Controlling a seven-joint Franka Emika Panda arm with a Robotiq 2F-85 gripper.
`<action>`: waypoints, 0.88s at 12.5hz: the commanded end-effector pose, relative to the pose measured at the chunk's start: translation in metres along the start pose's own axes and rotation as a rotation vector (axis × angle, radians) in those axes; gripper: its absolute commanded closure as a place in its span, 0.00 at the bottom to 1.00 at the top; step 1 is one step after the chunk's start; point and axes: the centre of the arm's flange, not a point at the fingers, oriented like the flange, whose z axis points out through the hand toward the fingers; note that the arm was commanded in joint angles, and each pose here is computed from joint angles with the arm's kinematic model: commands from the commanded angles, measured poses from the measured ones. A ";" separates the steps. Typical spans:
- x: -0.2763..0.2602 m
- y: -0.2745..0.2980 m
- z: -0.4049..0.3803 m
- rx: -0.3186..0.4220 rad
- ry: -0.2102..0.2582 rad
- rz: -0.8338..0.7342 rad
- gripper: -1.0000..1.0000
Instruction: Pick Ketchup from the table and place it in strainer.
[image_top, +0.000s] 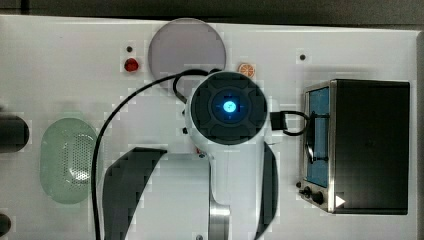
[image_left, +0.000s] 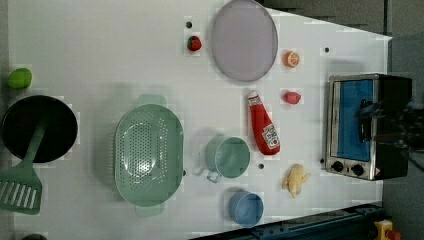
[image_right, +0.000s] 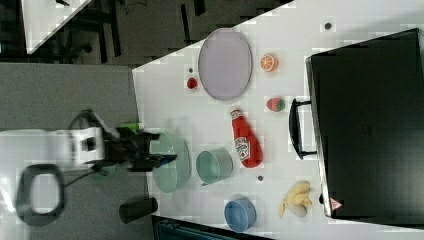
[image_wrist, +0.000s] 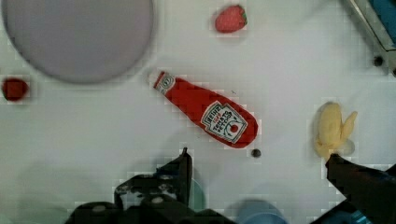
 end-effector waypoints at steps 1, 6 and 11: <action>-0.010 -0.007 0.063 -0.028 -0.065 -0.303 0.00; -0.011 -0.016 0.137 0.014 0.023 -0.738 0.00; -0.009 -0.017 0.222 0.029 0.011 -0.824 0.00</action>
